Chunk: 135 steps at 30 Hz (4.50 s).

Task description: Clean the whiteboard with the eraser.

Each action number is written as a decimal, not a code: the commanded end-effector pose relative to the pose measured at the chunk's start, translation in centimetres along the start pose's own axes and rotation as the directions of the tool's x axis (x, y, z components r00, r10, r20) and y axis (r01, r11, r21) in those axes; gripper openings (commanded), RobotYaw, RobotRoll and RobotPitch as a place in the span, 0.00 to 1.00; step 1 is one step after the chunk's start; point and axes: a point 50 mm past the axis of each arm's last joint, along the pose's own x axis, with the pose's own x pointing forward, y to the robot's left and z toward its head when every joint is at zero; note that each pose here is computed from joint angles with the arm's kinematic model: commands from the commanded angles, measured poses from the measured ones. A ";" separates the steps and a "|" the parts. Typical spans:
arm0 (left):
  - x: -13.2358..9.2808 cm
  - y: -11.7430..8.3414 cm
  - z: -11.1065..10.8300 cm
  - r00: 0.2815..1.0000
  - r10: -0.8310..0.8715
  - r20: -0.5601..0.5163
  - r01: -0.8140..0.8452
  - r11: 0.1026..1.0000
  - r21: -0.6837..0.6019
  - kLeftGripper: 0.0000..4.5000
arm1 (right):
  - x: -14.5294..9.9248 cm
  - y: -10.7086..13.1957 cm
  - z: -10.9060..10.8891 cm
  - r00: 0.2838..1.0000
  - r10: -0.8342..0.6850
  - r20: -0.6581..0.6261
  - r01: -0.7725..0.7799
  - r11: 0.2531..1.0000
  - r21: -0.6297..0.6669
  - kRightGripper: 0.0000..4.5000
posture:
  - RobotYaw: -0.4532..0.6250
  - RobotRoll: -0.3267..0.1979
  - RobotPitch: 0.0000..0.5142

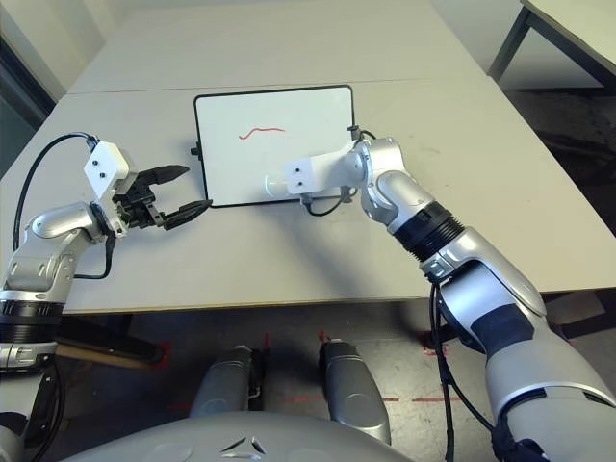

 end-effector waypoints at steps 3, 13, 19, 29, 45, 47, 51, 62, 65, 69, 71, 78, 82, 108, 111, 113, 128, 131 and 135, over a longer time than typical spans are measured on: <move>0.0 0.1 -0.1 1.000 -0.009 -0.019 0.009 1.000 0.009 1.00 | 0.6 0.3 1.5 1.000 0.011 0.024 -0.011 1.000 0.010 0.09 | 0.36 0.62 0.20; -0.2 0.0 -0.3 1.000 -0.007 -0.026 0.007 1.000 0.004 1.00 | 0.4 -0.4 6.8 0.989 -0.005 0.149 0.011 0.999 -0.037 0.09 | 0.37 0.62 0.21; -0.3 -0.3 -0.5 1.000 -0.002 -0.024 0.002 1.000 -0.002 1.00 | 0.2 -0.1 8.2 0.983 0.009 0.183 0.005 0.997 -0.077 0.09 | 0.39 0.62 0.21; -0.1 -0.2 -0.4 1.000 0.001 -0.015 -0.001 1.000 -0.003 1.00 | 1.2 0.7 3.3 0.999 0.027 0.047 -0.023 0.997 -0.078 0.09 | 0.37 0.62 0.20; 0.4 0.3 -0.3 1.000 -0.001 -0.013 0.001 1.000 0.003 1.00 | 0.2 -0.6 1.4 1.000 -0.008 -0.010 0.008 0.998 -0.054 0.09 | 0.35 0.62 0.19; 0.4 0.3 -0.3 1.000 0.001 -0.012 -0.001 1.000 0.003 1.00 | 0.5 -0.3 2.4 1.000 0.001 0.013 0.000 0.998 -0.066 0.09 | 0.36 0.62 0.19; 0.2 0.3 -0.3 1.000 0.004 -0.013 -0.004 1.000 0.003 1.00 | 0.7 0.0 4.2 0.999 0.005 0.053 -0.001 0.997 -0.083 0.09 | 0.37 0.62 0.20; -0.2 0.0 -0.4 1.000 0.012 -0.019 -0.012 1.000 -0.002 1.00 | 1.3 1.5 6.8 0.994 0.037 0.104 -0.020 0.986 -0.165 0.09 | 0.38 0.62 0.22; -0.2 -0.1 -0.4 1.000 0.013 -0.021 -0.013 1.000 -0.003 1.00 | 1.4 1.8 7.1 0.993 0.042 0.110 -0.022 0.984 -0.177 0.09 | 0.38 0.62 0.23; -0.2 -0.1 -0.4 1.000 0.013 -0.022 -0.013 1.000 -0.005 1.00 | 1.6 2.1 7.4 0.992 0.046 0.118 -0.023 0.982 -0.188 0.09 | 0.38 0.62 0.23; -0.2 -0.2 -0.4 1.000 0.013 -0.022 -0.013 1.000 -0.006 1.00 | 1.7 2.3 7.5 0.991 0.045 0.123 -0.021 0.981 -0.191 0.09 | 0.38 0.62 0.23; -0.1 -0.2 -0.4 1.000 0.011 -0.020 -0.011 1.000 -0.006 1.00 | 2.2 2.2 7.4 0.992 0.031 0.126 -0.006 0.981 -0.193 0.09 | 0.38 0.62 0.23; -0.1 -0.2 -0.5 1.000 0.011 -0.021 -0.011 1.000 -0.006 1.00 | 2.6 1.5 6.1 0.996 0.003 0.089 0.013 0.983 -0.181 0.09 | 0.38 0.62 0.21; 0.1 0.5 -0.4 1.000 0.021 -0.021 -0.021 1.000 -0.004 1.00 | -2.2 -7.2 4.0 0.982 -0.166 0.085 0.169 0.985 -0.026 0.09 | 0.37 0.62 0.21; 0.0 0.9 -0.2 0.999 0.025 -0.023 -0.025 1.000 0.005 1.00 | -2.3 -7.3 4.1 0.983 -0.165 0.084 0.169 0.984 -0.045 0.09 | 0.37 0.62 0.21; -0.1 1.2 -0.1 0.999 0.030 -0.025 -0.029 0.999 0.012 1.00 | -2.4 -7.6 4.5 0.982 -0.168 0.087 0.173 0.983 -0.058 0.09 | 0.36 0.62 0.21; 0.2 2.1 0.6 0.999 0.033 -0.020 -0.032 0.998 0.047 1.00 | -1.8 -8.3 5.6 0.984 -0.151 0.095 0.162 0.979 -0.121 0.09 | 0.36 0.62 0.24; 0.2 2.2 0.5 0.999 0.034 -0.021 -0.033 0.998 0.048 1.00 | -1.6 -8.1 5.5 0.985 -0.144 0.090 0.155 0.980 -0.125 0.09 | 0.36 0.62 0.25; 0.3 2.3 0.6 0.999 0.038 -0.020 -0.037 0.998 0.050 1.00 | -1.3 -7.9 5.4 0.987 -0.135 0.084 0.145 0.981 -0.128 0.09 | 0.36 0.62 0.26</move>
